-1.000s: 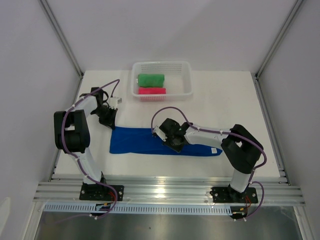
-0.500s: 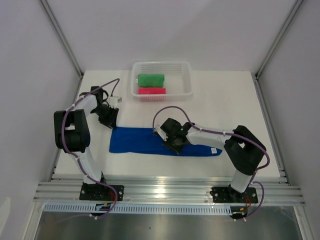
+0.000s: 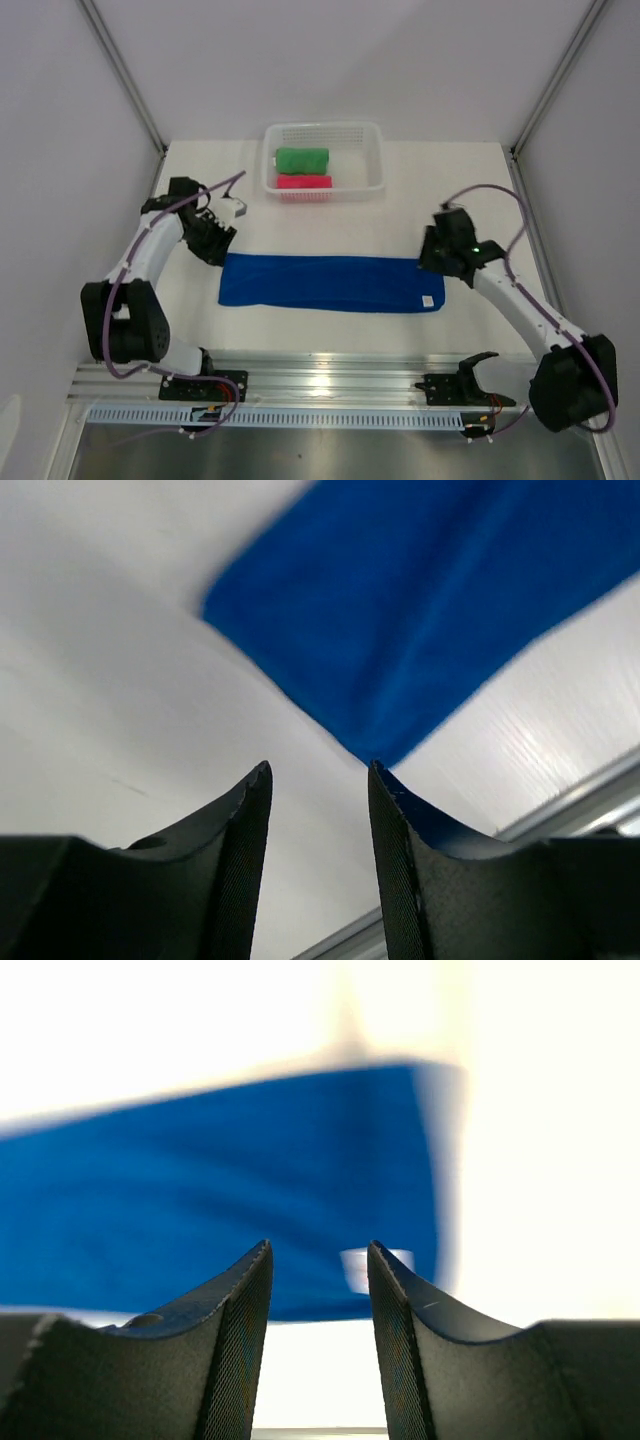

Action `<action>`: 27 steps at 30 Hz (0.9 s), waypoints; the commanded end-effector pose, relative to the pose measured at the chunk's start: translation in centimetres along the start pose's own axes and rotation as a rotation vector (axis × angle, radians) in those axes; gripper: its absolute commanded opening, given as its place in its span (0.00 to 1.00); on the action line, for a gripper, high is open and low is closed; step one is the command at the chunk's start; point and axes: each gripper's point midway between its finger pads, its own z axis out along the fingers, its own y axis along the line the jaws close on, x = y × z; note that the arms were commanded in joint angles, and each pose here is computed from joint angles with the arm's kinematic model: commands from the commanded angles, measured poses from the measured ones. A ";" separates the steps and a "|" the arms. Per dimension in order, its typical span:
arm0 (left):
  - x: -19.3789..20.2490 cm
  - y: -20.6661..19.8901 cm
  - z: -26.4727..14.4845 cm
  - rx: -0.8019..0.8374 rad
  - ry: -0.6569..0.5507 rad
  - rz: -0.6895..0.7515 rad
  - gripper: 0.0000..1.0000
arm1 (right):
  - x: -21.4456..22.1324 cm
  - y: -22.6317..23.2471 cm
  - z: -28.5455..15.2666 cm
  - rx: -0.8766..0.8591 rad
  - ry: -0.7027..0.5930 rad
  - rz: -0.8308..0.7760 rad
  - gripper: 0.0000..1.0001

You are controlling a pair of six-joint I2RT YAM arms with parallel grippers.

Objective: Roll the towels
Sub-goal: Fold the towel

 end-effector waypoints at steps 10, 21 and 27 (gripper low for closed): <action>9.1 -5.9 3.8 0.045 0.204 0.515 0.49 | 4.9 -11.1 0.8 0.144 0.059 0.696 0.46; 9.3 -4.3 5.4 -0.075 0.211 0.555 0.46 | 6.1 -10.3 2.5 0.111 0.106 0.661 0.36; 8.3 -4.3 4.7 -0.070 0.195 0.562 0.45 | 6.9 -9.8 2.7 0.106 0.127 0.656 0.36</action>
